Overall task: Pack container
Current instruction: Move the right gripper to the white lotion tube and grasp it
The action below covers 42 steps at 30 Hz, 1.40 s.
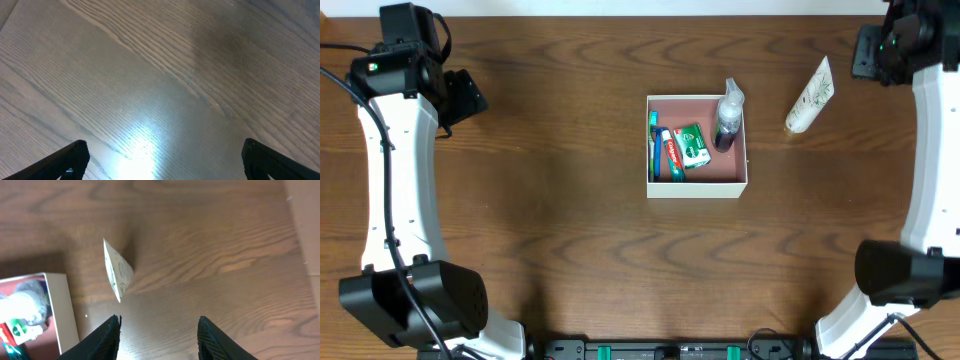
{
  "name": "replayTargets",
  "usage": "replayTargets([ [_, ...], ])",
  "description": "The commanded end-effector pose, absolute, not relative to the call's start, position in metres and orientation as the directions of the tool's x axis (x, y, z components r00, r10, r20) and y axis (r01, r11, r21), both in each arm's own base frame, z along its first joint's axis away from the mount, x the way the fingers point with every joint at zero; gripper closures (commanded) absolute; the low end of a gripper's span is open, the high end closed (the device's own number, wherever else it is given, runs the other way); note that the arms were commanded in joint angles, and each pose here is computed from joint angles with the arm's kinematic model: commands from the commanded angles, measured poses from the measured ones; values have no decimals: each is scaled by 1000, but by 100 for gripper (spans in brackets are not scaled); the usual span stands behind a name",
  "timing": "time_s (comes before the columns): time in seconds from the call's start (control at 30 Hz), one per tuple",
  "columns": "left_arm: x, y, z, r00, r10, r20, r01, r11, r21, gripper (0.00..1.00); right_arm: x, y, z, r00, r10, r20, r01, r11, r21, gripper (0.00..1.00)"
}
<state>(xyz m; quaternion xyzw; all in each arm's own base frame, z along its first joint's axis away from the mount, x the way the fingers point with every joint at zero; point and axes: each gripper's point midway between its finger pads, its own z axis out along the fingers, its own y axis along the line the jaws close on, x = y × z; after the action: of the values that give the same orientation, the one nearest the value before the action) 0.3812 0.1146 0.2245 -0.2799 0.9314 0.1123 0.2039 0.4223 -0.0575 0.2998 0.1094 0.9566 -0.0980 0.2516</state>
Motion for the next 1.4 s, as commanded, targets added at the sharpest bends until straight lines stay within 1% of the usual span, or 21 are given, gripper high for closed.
replayTargets([
  [0.0,380,116,223,-759,-480,-440,-574,812,102,2,427,-50,277,-888,119,-444,187,976,-112,52],
  [0.2,380,116,223,-758,-481,-440,-574,812,102,2,439,-47,244,-918,86,-388,144,982,-123,52],
  [0.27,380,116,223,-759,-480,-440,-574,812,102,2,446,-43,233,-922,76,-379,127,986,-112,52],
  [0.43,380,116,223,-758,-481,-440,-574,812,102,2,462,-26,215,-924,0,-381,20,999,-46,52],
  [0.8,380,116,223,-759,-480,-440,-574,812,103,2,473,-20,182,-945,-1,-328,2,1000,-8,53],
  [0.9,380,116,223,-759,-480,-440,-574,812,102,2,475,-13,172,-951,-2,-309,-10,1000,24,58],
  [1.03,380,116,223,-759,-480,-440,-574,812,103,2,476,-11,160,-959,-6,-283,-15,999,28,62],
  [1.07,380,116,223,-759,-480,-440,-574,812,102,2,476,-11,160,-960,-6,-282,-14,1000,28,65],
  [1.1,380,116,223,-759,-480,-440,-574,812,103,2,476,-11,158,-961,-6,-278,-14,1000,26,72],
  [1.13,380,116,223,-759,-480,-440,-574,812,102,2,476,-13,158,-961,-5,-278,-11,1000,19,83],
  [1.17,380,116,223,-759,-480,-440,-574,812,102,2,476,-14,158,-961,-5,-277,-9,1000,12,92],
  [1.2,380,116,223,-759,-480,-440,-574,812,102,2,476,-16,158,-961,-5,-277,-5,1000,3,98],
  [1.23,380,116,223,-758,-481,-440,-574,812,102,2,476,-18,158,-961,-3,-276,0,1000,-10,99],
  [1.37,380,116,223,-758,-481,-440,-574,812,102,2,476,-21,159,-961,14,-277,21,999,-24,99],
])
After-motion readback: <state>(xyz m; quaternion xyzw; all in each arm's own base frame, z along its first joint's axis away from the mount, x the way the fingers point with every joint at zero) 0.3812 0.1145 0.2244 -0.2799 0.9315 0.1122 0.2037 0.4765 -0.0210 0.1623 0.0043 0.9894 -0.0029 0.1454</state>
